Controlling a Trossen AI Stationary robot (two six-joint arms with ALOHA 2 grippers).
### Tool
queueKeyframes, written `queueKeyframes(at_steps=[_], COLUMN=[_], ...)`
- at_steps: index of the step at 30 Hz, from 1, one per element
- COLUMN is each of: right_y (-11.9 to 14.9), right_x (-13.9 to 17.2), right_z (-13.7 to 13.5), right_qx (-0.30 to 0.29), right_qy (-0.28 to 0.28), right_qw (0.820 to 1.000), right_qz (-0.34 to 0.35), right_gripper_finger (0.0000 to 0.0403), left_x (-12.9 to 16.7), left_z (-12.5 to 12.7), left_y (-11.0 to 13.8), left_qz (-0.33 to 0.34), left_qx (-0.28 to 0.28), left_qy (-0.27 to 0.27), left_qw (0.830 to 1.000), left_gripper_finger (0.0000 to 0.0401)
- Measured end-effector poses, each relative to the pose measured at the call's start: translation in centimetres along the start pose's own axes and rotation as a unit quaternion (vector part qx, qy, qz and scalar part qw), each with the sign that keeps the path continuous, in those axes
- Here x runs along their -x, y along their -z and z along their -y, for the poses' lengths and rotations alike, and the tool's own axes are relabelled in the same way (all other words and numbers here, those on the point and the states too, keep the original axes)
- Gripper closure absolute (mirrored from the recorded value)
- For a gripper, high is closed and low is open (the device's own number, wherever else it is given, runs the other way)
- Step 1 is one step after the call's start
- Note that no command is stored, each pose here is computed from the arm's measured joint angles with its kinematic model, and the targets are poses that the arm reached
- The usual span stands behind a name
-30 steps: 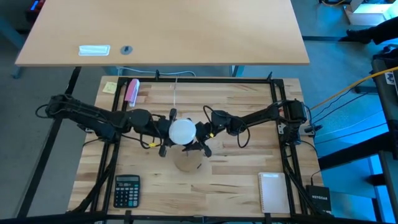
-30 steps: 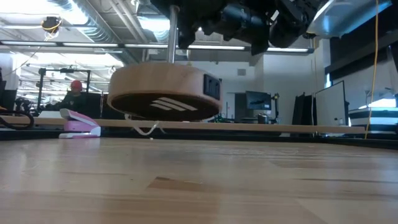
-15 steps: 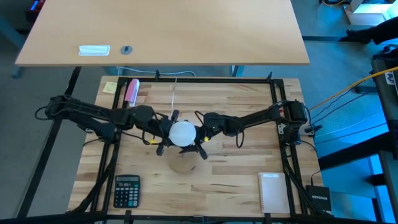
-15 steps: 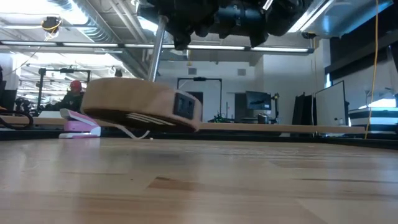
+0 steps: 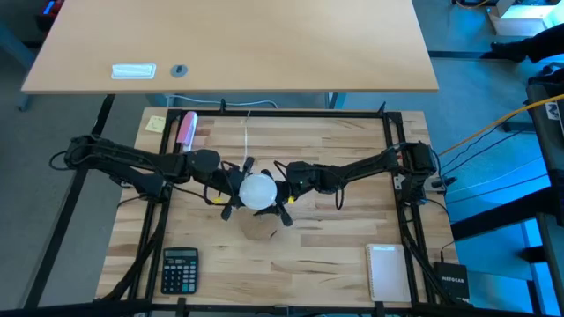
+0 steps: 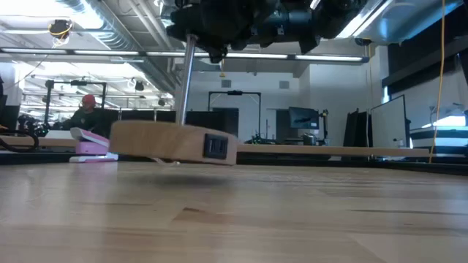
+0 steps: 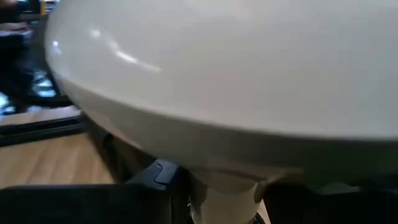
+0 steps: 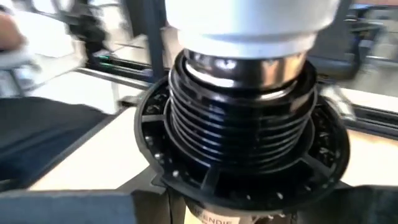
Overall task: Screw lightbulb
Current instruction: Insert the lightbulb into the desk lamp
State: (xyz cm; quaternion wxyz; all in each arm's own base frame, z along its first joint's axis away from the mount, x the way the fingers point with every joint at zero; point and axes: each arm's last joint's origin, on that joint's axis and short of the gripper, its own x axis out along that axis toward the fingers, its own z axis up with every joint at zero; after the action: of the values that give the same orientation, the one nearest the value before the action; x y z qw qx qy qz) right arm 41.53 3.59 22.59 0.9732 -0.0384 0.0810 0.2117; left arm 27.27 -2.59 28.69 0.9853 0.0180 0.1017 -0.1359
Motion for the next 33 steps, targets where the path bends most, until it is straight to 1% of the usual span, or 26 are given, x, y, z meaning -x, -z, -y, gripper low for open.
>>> queueKeyframes(at_steps=[2, 5, 7, 15, 16, 18, 21, 24, 26, 28, 31, 33], right_y=[-0.7, -0.7, -0.5, -0.5, -0.5, -0.5, -0.4, -0.6, -0.7, -0.9, -1.1, -1.1], right_x=[0.4, 0.5, 0.5, 0.5, 0.5, 0.5, 0.5, 0.9, 1.3, 1.8, 2.5, 2.8], right_z=[0.1, 0.3, 0.4, 0.4, 0.4, 0.5, 0.7, 0.8, 0.9, 0.9, 0.7, 0.7], right_qx=[0.004, 0.009, 0.009, 0.002, 0.000, 0.002, 0.002, -0.002, -0.010, -0.016, -0.020, -0.024], right_qy=[0.029, 0.062, 0.069, 0.073, 0.078, 0.093, 0.107, 0.125, 0.141, 0.157, 0.181, 0.196], right_qw=[1.000, 0.998, 0.997, 0.997, 0.997, 0.996, 0.994, 0.992, 0.989, 0.985, 0.977, 0.974], right_qz=[-0.002, -0.002, -0.013, -0.014, -0.015, -0.014, -0.022, -0.033, -0.053, -0.073, -0.107, -0.115], right_gripper_finger=[0.0258, 0.0258, 0.0258, 0.0254, 0.0237, 0.0180, 0.0097, 0.0041, 0.0021, 0.0013, 0.0014, 0.0020], left_x=[0.1, 0.1, 0.1, 0.1, 0.1, -0.1, -0.1, 0.0, 0.0, 0.0, -0.1, 0.0], left_z=[-0.1, -0.2, -0.1, 0.1, 0.0, -0.1, -0.1, -0.1, -0.1, -0.2, -0.3, -0.3], left_y=[-0.3, -0.3, -0.2, -0.2, -0.2, 0.1, 0.3, 0.3, 0.3, 0.3, 0.2, 0.3], left_qz=[0.010, 0.011, 0.004, 0.003, 0.001, -0.006, -0.015, -0.016, -0.016, -0.015, -0.015, -0.018], left_qx=[-0.001, 0.007, 0.006, 0.005, 0.008, 0.021, 0.025, 0.023, 0.021, 0.019, 0.021, 0.024], left_qy=[-0.019, -0.036, -0.041, -0.043, -0.050, -0.058, -0.060, -0.061, -0.063, -0.069, -0.084, -0.098], left_qw=[1.000, 0.999, 0.999, 0.999, 0.999, 0.998, 0.998, 0.998, 0.998, 0.997, 0.996, 0.995], left_gripper_finger=[0.0262, 0.0262, 0.0262, 0.0262, 0.0262, 0.0262, 0.0262, 0.0262, 0.0262, 0.0262, 0.0262, 0.0262])
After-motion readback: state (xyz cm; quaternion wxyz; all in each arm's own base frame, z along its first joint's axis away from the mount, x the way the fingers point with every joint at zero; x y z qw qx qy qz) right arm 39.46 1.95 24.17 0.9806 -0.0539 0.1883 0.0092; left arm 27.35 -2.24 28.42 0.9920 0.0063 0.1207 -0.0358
